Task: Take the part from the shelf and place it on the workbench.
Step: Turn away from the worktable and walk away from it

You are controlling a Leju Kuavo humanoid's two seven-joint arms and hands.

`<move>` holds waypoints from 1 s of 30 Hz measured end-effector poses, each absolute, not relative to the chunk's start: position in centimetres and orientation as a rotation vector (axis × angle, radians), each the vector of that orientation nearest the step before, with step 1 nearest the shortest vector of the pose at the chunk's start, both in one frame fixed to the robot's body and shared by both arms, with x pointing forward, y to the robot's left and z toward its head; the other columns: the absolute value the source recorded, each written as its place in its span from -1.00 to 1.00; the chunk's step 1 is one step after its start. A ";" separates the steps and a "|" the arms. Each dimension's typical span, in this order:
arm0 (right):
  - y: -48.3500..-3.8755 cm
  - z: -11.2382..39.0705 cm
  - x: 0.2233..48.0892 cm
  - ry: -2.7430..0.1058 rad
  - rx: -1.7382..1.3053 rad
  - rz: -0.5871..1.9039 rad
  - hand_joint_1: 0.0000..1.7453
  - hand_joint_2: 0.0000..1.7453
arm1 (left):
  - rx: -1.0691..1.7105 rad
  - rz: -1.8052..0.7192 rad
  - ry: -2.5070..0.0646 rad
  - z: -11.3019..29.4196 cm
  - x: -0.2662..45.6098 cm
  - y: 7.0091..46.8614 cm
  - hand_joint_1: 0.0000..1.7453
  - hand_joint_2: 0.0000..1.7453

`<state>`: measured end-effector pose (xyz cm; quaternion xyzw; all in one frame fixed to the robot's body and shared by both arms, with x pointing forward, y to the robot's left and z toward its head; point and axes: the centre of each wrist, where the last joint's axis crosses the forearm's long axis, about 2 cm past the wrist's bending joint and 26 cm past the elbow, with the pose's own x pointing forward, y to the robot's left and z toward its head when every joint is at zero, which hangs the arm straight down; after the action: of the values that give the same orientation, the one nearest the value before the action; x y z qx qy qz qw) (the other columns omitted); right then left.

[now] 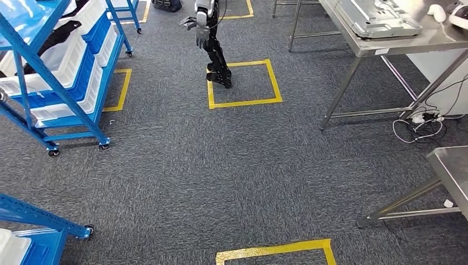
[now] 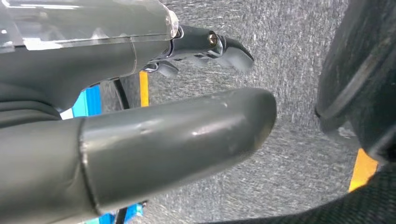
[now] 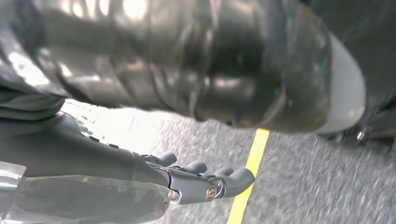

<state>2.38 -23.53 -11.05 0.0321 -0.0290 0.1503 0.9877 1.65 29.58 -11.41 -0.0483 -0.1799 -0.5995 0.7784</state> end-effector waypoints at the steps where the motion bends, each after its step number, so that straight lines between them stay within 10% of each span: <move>1: -23.5 -11.1 2.4 -0.058 0.064 0.302 -1.00 -1.00 | -0.104 -1.297 -0.389 -11.4 1.7 29.6 -1.00 -1.00; 30: -23.5 -11.0 2.5 -0.057 0.060 0.311 -1.00 -1.00 | -0.126 -1.353 -0.393 -11.4 1.6 29.2 -1.00 -1.00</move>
<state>2.52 -23.55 -11.04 0.0298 -0.0282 0.1548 0.9871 1.55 29.20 -11.42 -0.0577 -0.1806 -0.6213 0.7603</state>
